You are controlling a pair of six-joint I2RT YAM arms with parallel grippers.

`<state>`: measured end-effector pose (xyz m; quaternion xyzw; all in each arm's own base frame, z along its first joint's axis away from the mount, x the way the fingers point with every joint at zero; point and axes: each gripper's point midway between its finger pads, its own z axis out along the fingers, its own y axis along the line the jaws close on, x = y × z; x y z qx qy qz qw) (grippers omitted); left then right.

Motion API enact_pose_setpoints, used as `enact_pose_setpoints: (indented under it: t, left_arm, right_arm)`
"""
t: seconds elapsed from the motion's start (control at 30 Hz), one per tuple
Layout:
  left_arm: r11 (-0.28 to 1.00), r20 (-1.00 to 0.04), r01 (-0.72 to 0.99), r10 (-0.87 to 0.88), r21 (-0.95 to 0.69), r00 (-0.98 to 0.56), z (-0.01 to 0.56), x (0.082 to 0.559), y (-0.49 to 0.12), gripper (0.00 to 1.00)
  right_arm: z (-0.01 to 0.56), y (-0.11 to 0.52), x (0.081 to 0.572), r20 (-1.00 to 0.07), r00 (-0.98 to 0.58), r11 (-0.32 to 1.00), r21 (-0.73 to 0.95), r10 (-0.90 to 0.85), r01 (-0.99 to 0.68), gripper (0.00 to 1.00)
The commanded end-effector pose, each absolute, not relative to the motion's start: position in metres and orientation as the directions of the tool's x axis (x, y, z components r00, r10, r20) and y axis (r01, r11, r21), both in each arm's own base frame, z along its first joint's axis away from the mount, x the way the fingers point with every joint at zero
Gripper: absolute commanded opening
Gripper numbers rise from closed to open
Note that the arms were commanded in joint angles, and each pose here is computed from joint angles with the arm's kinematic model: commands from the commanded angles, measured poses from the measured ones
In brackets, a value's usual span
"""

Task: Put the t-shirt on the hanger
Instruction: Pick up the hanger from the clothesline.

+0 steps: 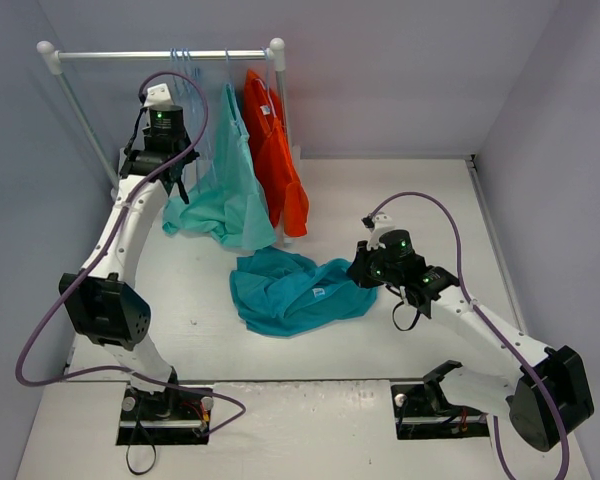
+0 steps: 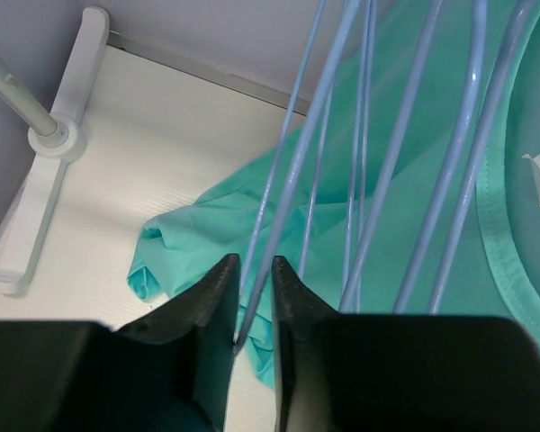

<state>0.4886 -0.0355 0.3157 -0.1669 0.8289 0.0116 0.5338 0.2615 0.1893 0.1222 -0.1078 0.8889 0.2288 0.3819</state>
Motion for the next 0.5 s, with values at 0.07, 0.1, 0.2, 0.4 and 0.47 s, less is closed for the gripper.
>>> enact_pose_setpoints:
  t: [0.07, 0.1, 0.2, 0.4, 0.47]
  left_arm:
    - [0.953, -0.923, -0.263, -0.233, -0.153, -0.305, 0.346, 0.480, -0.029, 0.11]
    - [0.954, -0.923, -0.261, -0.227, -0.147, -0.310, 0.345, 0.480, -0.029, 0.11]
    - [0.955, -0.921, -0.261, -0.222, -0.139, -0.319, 0.341, 0.479, -0.028, 0.11]
    - [0.959, -0.920, -0.255, -0.204, -0.120, -0.334, 0.337, 0.477, -0.028, 0.10]
    - [0.959, -0.923, -0.261, -0.200, -0.115, -0.328, 0.340, 0.476, -0.026, 0.10]
  right_arm:
    - [0.139, 0.198, 0.264, -0.766, -0.643, 0.848, 0.344, 0.006, -0.403, 0.00]
    - [0.139, 0.198, 0.264, -0.765, -0.643, 0.848, 0.345, 0.005, -0.403, 0.00]
    - [0.140, 0.199, 0.265, -0.767, -0.642, 0.846, 0.346, 0.006, -0.405, 0.00]
    - [0.140, 0.199, 0.265, -0.766, -0.643, 0.845, 0.347, 0.005, -0.406, 0.00]
    - [0.141, 0.199, 0.265, -0.766, -0.642, 0.844, 0.348, 0.007, -0.407, 0.00]
